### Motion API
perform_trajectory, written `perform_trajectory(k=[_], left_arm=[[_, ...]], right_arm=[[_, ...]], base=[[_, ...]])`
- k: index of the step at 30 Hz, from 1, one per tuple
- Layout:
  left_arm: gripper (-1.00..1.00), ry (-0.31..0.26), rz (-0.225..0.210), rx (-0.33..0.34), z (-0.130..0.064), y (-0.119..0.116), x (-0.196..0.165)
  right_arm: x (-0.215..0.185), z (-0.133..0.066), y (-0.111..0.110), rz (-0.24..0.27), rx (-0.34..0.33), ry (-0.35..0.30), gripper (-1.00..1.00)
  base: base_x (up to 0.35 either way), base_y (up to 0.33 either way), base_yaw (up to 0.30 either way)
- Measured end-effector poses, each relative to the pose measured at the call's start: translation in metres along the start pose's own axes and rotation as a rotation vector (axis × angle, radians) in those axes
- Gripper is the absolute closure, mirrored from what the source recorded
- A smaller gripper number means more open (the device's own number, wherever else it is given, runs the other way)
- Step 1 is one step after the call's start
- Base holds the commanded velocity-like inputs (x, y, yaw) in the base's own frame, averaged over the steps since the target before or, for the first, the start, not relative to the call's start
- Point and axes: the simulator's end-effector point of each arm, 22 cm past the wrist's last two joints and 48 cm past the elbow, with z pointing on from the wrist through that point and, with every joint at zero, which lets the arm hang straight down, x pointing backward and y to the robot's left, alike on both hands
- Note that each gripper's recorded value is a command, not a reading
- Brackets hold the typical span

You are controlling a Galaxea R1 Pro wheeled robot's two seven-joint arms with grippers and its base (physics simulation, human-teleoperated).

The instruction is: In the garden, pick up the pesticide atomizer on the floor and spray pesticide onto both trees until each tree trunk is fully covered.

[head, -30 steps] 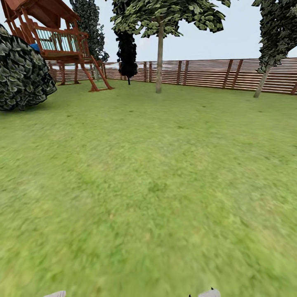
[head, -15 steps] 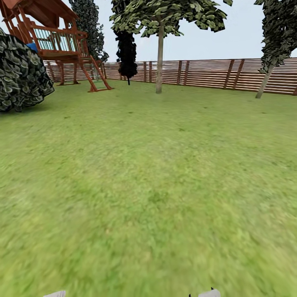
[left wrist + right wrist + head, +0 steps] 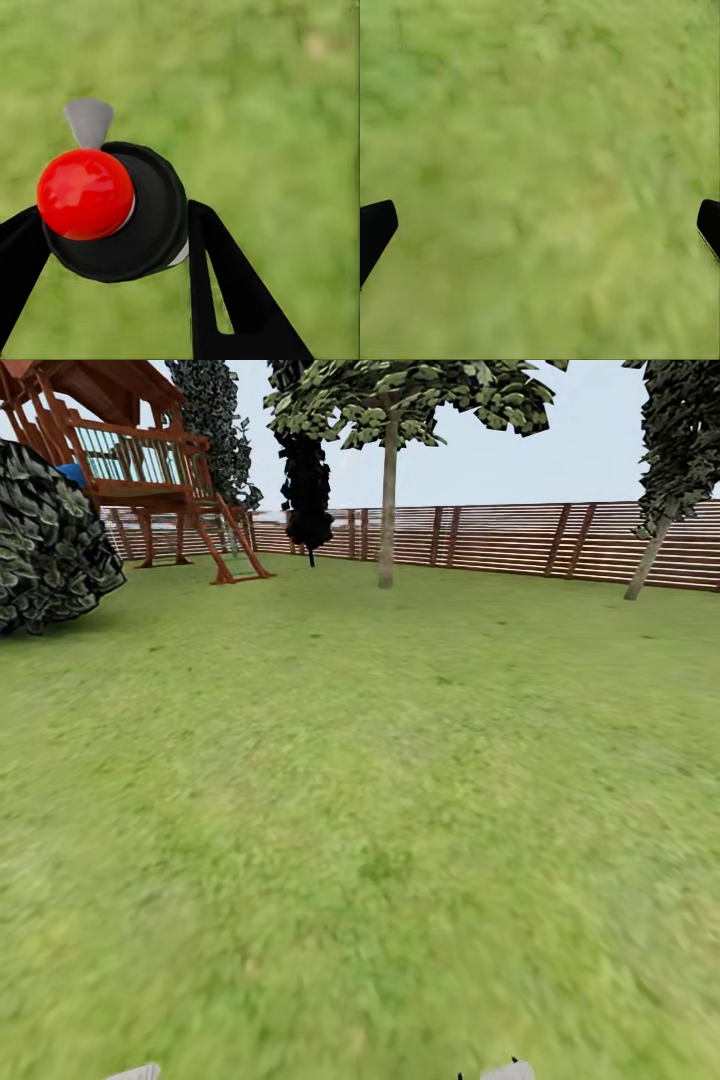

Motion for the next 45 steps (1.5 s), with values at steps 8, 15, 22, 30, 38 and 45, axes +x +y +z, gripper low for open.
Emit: perform_trajectory(k=[8, 15, 22, 30, 38, 45], left_arm=[[1.0, 0.0, 0.0, 0.0, 0.0, 0.0003, 0.0], [1.0, 0.001, 0.0, 0.0, 0.0, 0.0003, 0.0001], [1.0, 0.0, 0.0, 0.0, 0.0, 0.0003, -0.0003], [1.0, 0.0, 0.0, 0.0, 0.0, 0.0002, -0.0003], [1.0, -0.001, 0.0, 0.0, 0.0, 0.0002, -0.0005], [1.0, 0.0, 0.0, 0.0, 0.0, 0.0, -0.0003]], right_arm=[[-0.0004, -0.0001, 0.001, 0.001, -0.001, 0.0, -1.0], [-0.0002, -0.0001, 0.0008, 0.003, 0.0, 0.0, -1.0], [-0.0007, -0.0001, 0.0006, 0.003, 0.0, 0.0, -1.0], [-0.001, -0.0002, 0.0016, 0.004, -0.001, -0.001, -1.0], [-0.0005, 0.0, 0.0001, 0.001, 0.001, -0.001, -1.0], [-0.0004, 0.0, -0.0003, 0.001, 0.001, -0.001, -1.0]], base=[[0.339, 0.0, 0.0], [0.339, 0.0, -0.013], [0.339, 0.0, -0.077], [0.339, 0.0, -0.001], [0.339, 0.0, 0.0], [0.339, 0.0, 0.0]])
